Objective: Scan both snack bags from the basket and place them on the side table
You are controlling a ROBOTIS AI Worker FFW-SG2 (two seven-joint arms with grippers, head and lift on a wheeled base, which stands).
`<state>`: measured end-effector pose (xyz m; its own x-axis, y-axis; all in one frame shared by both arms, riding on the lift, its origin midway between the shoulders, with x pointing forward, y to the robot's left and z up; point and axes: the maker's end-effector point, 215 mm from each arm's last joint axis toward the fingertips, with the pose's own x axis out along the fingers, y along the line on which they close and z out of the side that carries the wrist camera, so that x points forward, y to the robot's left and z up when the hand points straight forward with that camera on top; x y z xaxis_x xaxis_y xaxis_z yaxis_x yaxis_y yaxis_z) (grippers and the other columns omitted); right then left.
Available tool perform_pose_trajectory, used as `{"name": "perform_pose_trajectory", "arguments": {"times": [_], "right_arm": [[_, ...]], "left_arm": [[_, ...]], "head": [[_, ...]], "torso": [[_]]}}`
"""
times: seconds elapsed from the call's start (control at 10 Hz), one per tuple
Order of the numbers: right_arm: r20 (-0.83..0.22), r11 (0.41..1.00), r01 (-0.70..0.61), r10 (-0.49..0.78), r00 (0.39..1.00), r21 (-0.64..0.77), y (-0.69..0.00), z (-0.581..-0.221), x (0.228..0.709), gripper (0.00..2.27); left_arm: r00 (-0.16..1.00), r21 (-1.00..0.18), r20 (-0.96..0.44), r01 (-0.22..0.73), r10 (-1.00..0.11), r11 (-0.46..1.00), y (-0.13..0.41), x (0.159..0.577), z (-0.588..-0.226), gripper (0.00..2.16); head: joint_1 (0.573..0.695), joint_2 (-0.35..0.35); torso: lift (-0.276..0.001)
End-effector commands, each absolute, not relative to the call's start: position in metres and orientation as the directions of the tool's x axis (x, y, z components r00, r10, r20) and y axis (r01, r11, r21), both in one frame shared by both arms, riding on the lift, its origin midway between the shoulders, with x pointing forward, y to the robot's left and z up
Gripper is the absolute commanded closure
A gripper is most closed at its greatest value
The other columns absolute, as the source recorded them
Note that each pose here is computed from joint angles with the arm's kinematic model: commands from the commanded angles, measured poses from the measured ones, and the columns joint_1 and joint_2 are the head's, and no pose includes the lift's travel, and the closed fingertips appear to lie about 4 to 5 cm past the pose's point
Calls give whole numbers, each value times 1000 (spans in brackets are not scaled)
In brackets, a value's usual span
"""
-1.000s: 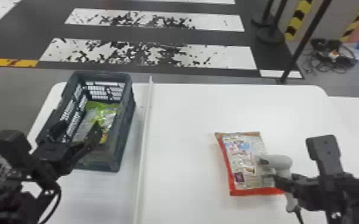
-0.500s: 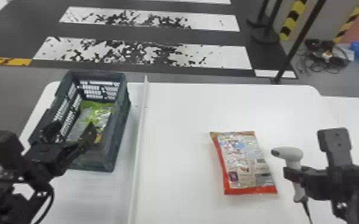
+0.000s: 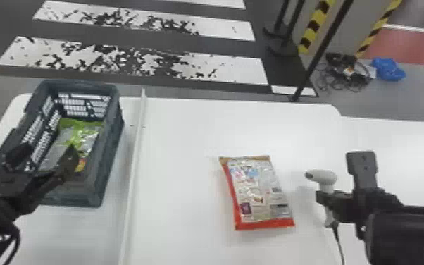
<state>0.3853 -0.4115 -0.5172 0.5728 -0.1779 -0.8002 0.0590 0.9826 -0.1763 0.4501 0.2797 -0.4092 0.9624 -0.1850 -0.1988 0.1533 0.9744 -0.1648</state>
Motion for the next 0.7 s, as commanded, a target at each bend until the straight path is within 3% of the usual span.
{"name": "perform_pose_trajectory", "arguments": {"times": [0.0, 0.5, 0.6], "right_arm": [[-808, 982, 62, -180, 561, -176, -417, -531, 388, 2250], [-816, 981, 57, -186, 547, -185, -422, -539, 391, 2233], [-815, 981, 58, -188, 549, -187, -421, -540, 391, 2013]], "left_arm": [[962, -163, -199, 155, -187, 974, 280, 450, -409, 103], [963, -164, -195, 154, -185, 974, 280, 451, -407, 103], [963, -164, -195, 154, -185, 974, 280, 451, -407, 103]], "head": [[695, -177], [695, -189], [695, -189]], "torso": [[-75], [-75], [-75]]}}
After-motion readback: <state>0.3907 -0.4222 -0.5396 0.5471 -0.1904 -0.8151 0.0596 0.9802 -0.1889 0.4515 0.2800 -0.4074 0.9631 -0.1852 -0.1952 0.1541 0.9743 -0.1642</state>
